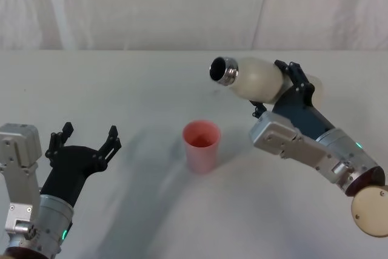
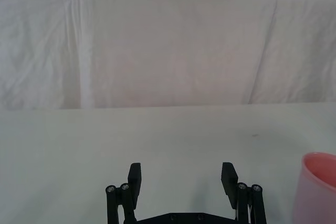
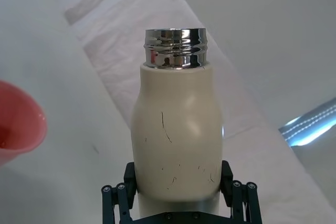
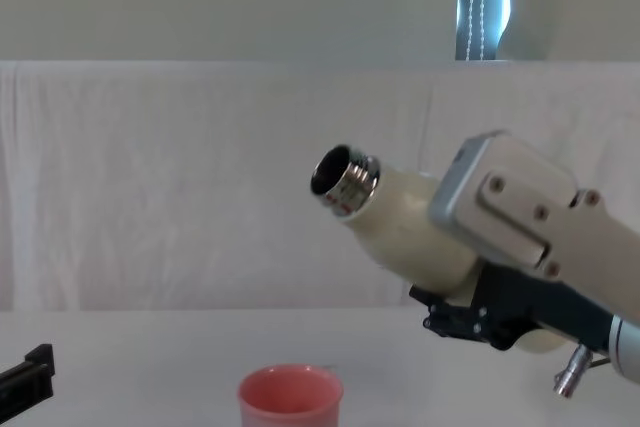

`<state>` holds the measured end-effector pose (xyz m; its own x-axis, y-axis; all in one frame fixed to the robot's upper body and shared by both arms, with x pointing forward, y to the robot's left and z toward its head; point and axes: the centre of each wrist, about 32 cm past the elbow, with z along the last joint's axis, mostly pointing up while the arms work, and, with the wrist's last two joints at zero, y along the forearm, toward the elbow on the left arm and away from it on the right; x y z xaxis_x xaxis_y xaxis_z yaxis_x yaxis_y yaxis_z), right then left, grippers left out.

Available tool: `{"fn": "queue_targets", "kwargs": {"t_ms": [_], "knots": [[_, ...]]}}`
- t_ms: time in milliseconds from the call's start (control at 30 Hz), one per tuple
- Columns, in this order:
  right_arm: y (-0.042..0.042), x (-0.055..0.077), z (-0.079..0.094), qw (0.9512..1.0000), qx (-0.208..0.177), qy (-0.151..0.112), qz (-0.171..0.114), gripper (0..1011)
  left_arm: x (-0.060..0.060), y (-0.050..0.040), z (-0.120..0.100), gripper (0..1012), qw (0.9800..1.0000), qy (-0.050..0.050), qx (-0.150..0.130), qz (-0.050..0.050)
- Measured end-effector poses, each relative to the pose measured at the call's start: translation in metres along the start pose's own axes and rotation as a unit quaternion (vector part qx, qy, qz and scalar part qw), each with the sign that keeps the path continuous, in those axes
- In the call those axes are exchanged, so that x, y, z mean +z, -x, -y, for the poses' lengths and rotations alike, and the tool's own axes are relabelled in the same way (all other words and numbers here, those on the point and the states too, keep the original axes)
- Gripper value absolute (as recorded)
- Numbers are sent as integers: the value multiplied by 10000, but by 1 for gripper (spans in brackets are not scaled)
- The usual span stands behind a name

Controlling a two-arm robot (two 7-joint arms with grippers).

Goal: Grasp the thermos with one hand and pour water into the cup lid.

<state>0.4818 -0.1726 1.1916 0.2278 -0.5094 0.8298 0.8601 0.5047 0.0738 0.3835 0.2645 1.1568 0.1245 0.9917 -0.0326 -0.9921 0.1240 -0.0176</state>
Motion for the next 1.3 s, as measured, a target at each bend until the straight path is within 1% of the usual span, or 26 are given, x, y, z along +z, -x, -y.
{"fn": "queue_targets", "kwargs": {"t_ms": [100,267,367,467,500,567,600,700,800,900,933,1000,1067,1100,1233,1300], "knots": [[-17,3,10,9998,-60,12,-187,959,0,0,0,1001,10000,0,0,0],[-18,13,45,9992,-128,50,-382,959,0,0,0,1001,10000,0,0,0],[1,35,90,9984,-192,111,-515,959,0,0,0,1001,10000,0,0,0],[44,67,166,9971,-273,208,-672,959,0,0,0,1001,10000,0,0,0],[44,67,166,9971,-273,208,-672,959,0,0,0,1001,10000,0,0,0],[51,84,216,9959,-350,268,-786,959,0,0,0,1001,10000,0,0,0],[53,89,256,9947,-407,321,-887,959,0,0,0,1001,10000,0,0,0],[43,101,314,9925,-505,377,-1050,959,0,0,0,1001,10000,0,0,0],[24,108,402,9878,-649,450,-1342,959,0,0,0,1001,10000,0,0,0],[20,106,442,9848,-719,474,-1508,959,0,0,0,1001,10000,0,0,0],[17,101,468,9826,-763,484,-1621,959,0,0,0,1001,10000,0,0,0],[17,96,497,9796,-809,471,-1779,958,0,0,0,1001,10000,0,0,0],[18,94,504,9789,-816,468,-1812,959,0,0,0,1001,10000,0,0,0],[20,87,517,9773,-827,444,-1898,959,0,0,0,1001,10000,0,0,0],[17,66,534,9735,-860,360,-2088,959,0,0,0,1001,10000,0,0,0],[28,38,543,9702,-871,324,-2238,959,0,0,0,1001,10000,0,0,0]]}}
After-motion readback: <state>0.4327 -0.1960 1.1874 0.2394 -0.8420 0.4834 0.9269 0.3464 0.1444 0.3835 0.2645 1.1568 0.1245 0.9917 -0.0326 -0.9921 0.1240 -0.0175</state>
